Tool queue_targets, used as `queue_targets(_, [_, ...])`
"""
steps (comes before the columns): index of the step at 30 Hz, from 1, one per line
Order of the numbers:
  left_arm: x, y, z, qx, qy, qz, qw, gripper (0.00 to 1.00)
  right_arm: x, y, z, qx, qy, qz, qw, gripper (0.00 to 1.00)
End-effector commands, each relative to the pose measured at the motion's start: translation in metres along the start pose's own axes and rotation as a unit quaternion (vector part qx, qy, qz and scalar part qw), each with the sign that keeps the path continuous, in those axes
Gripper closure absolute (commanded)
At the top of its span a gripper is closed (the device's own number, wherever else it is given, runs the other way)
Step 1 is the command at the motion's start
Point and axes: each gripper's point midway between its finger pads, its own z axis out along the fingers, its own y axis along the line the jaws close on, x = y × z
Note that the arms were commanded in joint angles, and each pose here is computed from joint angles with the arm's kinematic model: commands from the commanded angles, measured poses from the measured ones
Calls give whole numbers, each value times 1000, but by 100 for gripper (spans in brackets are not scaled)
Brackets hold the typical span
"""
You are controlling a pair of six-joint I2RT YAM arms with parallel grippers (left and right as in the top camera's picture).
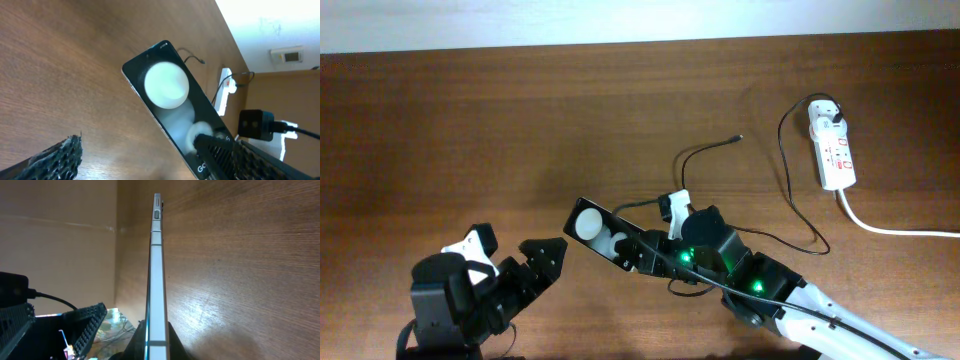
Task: Plug charger to phone and switch on socket
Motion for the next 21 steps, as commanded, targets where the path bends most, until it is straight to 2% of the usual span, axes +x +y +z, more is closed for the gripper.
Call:
queue_targets(1, [-8,-16,7,34,5,-15,999,1,-4,11,-5,-18,-5,3,1000,96])
queue_targets(5, [-19,-16,22,28,14,-20,999,1,-7,9,-6,-15,-9,29,999,96])
queue_targets(12, [-14,-19,63,40,112,-34,992,1,4,11,-7,-24,28,77,996,96])
queue_targets(14, [-15,-39,63,99,124,30,987,1,8,8,-7,-16,38,102,994,96])
queue_targets(16, [-16,-46,62,120,122,64,983,1,9,5,-6,-10,41,117,992,96])
queue_targets(21, [-16,-46,62,121,120,77,982,1,10,2,-5,-5,44,134,990,96])
